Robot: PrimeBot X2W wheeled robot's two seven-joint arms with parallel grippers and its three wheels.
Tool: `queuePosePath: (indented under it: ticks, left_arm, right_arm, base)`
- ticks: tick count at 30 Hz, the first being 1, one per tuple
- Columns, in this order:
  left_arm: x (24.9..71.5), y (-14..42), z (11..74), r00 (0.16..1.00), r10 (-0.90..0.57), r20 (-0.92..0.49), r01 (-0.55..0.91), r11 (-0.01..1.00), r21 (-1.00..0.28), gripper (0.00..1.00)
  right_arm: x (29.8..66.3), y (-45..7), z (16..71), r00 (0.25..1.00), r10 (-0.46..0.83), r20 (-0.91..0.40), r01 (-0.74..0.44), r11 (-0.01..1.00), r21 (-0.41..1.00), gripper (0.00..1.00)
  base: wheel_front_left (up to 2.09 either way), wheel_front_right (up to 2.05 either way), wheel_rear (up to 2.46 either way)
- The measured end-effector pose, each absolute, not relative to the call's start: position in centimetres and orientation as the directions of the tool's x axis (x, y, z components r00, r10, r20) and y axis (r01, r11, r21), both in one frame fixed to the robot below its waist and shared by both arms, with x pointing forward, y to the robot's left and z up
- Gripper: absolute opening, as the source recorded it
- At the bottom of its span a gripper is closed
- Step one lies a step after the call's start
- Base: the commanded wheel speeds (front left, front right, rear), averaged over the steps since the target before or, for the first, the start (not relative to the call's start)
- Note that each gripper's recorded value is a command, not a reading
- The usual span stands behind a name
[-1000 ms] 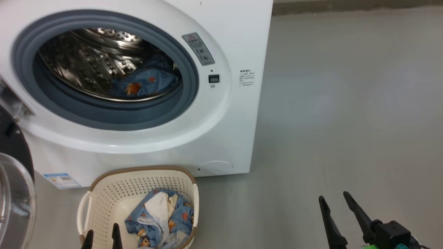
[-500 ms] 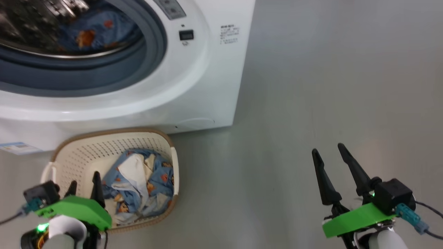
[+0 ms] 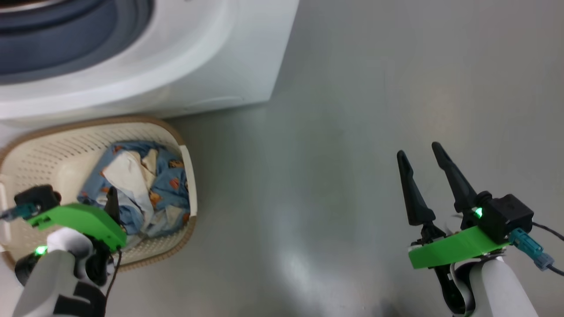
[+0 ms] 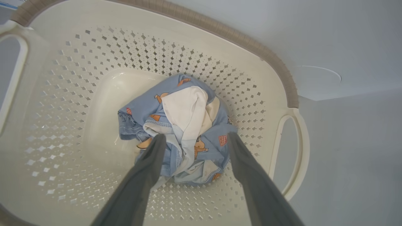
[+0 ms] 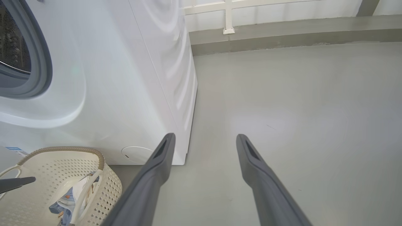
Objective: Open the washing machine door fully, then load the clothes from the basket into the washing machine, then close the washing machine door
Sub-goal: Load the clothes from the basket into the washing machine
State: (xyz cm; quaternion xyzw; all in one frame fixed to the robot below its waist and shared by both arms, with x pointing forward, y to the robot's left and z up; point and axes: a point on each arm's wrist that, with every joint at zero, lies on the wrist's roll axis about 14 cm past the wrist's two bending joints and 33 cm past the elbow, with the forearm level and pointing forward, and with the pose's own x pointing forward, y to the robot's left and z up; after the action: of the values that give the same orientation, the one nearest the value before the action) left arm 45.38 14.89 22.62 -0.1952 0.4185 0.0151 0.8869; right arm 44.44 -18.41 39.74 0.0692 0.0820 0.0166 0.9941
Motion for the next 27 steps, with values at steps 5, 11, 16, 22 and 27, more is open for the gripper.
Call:
queuePosePath:
  ticks: [5,11,16,22,27]
  left_arm:
    - [45.8,14.2,19.6,0.584,-0.157,-0.797,-0.210,0.918,-0.335,1.00]
    - [46.0,13.8,16.6,0.526,-0.166,-0.834,-0.244,0.910,-0.335,1.00]
    - [46.0,13.4,14.7,0.498,-0.172,-0.850,-0.258,0.906,-0.334,1.00]
    - [46.0,12.9,13.2,0.483,-0.177,-0.858,-0.265,0.904,-0.335,1.00]
    - [45.9,12.6,12.4,0.478,-0.180,-0.860,-0.279,0.897,-0.343,1.00]
  right_arm:
    - [44.9,-19.0,37.8,0.979,0.033,-0.200,-0.007,0.992,0.127,1.00]
    - [44.9,-19.6,35.3,0.967,0.017,-0.255,0.012,0.993,0.114,1.00]
    - [45.5,-19.9,34.2,0.963,0.014,-0.269,0.015,0.994,0.105,1.00]
    - [45.6,-20.5,33.1,0.956,0.006,-0.292,0.020,0.996,0.084,1.00]
    - [45.5,-20.7,32.3,0.951,0.006,-0.309,0.020,0.997,0.079,1.00]
  base:
    - [0.00,0.00,0.00]
    - [0.00,0.00,0.00]
    - [0.00,0.00,0.00]
    - [0.00,0.00,0.00]
    - [0.00,0.00,0.00]
